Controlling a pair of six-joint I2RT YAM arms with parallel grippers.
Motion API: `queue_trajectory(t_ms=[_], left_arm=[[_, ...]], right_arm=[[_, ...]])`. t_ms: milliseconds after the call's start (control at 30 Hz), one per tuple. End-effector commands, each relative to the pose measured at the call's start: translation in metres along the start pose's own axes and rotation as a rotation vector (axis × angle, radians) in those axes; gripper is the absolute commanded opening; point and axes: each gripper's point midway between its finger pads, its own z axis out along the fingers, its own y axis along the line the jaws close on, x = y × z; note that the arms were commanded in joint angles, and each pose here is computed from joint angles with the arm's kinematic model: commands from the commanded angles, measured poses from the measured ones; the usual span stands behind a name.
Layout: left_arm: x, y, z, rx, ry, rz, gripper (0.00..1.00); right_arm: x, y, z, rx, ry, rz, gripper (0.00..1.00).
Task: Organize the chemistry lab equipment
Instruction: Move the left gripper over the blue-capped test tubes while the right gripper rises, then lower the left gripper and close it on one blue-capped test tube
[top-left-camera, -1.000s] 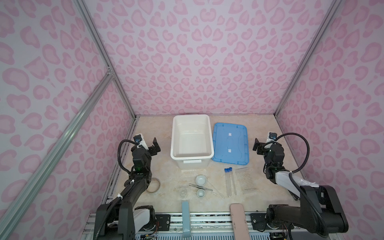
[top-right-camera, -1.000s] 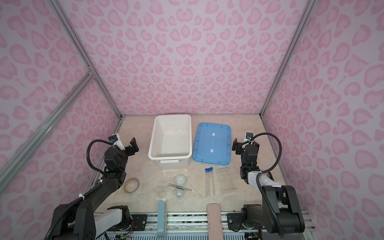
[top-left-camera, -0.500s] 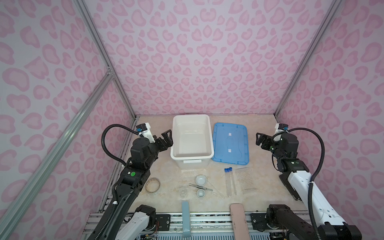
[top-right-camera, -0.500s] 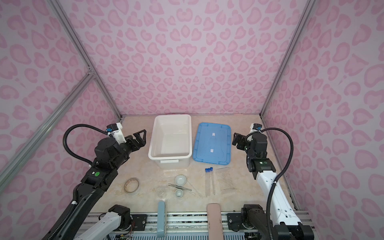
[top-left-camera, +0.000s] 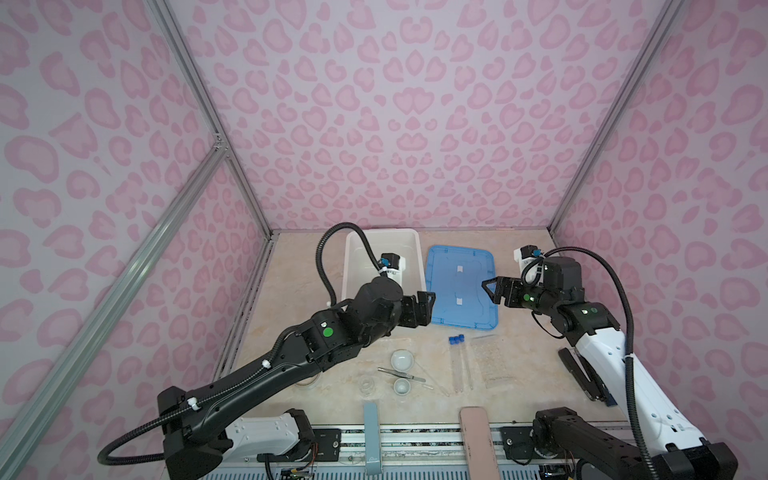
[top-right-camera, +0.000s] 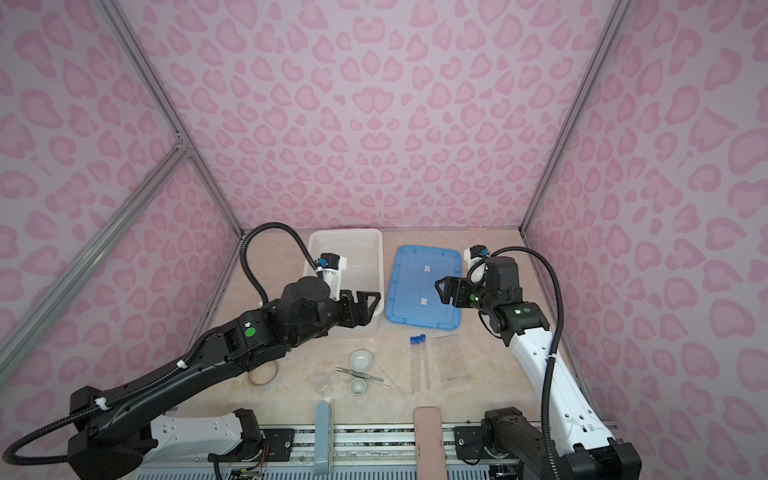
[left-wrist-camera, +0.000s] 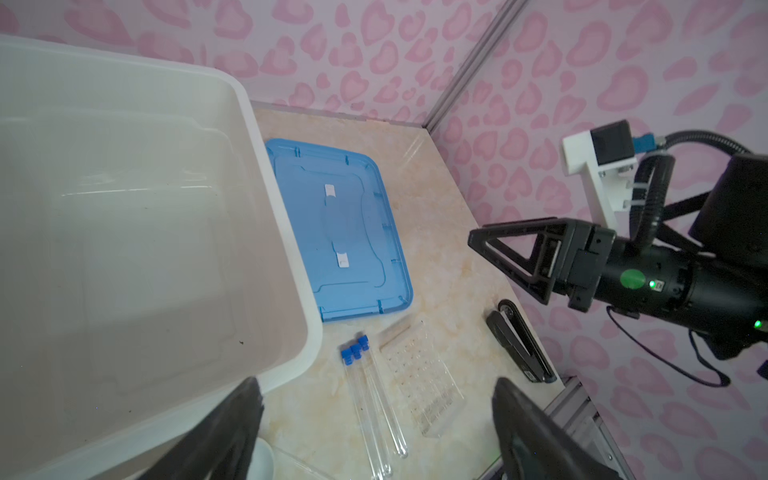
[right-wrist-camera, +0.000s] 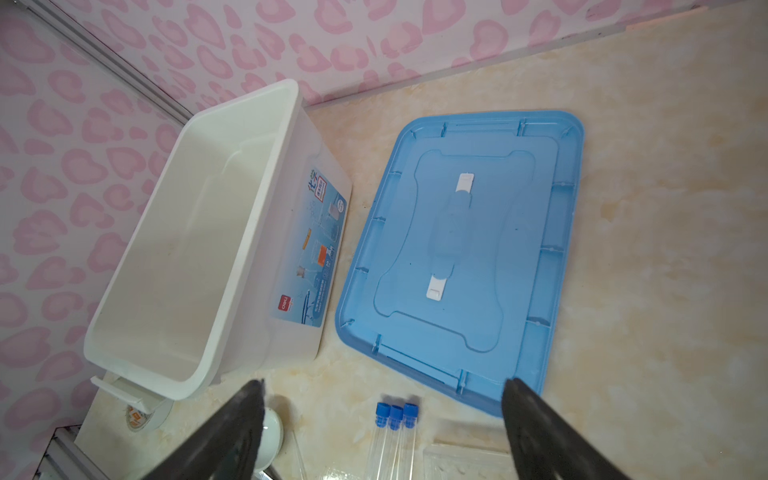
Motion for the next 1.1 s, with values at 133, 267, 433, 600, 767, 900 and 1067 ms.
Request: queue_trajectory(t_ms=[133,267,433,600,767,900,1067], left_arm=[[0.077,-0.041,0.051,-0.032,0.175,0.075,0.74],[0.105,-0.049,0.078,-0.040,0.248,0.089,0.68],[0.142,-0.036,0.109,-0.118,0.344,0.156,0.64],[0.179,-0.015,0.135,-0.192,0.434,0.189,0.53],[0.208,0.004,0.149,-0.228,0.518,0.185,0.48],[0.227,0.013,0.160,-0.235,0.573,0.180,0.48],[0.235,0.019,0.166,-0.263,0.599,0.195,0.43]], right_arm=[[0.023,-0.012,-0.004,0.052,0.050,0.063,0.84],[0.032,-0.024,-0.004,0.101,0.053,0.082,0.84],[0.045,-0.032,-0.003,0.130,0.080,0.093,0.93],[0.053,-0.044,-0.003,0.172,0.062,0.106,0.94],[0.063,-0.050,-0.003,0.197,0.072,0.109,0.95],[0.069,-0.054,-0.002,0.203,0.070,0.112,0.95],[0.071,-0.054,0.000,0.199,0.070,0.116,0.95]])
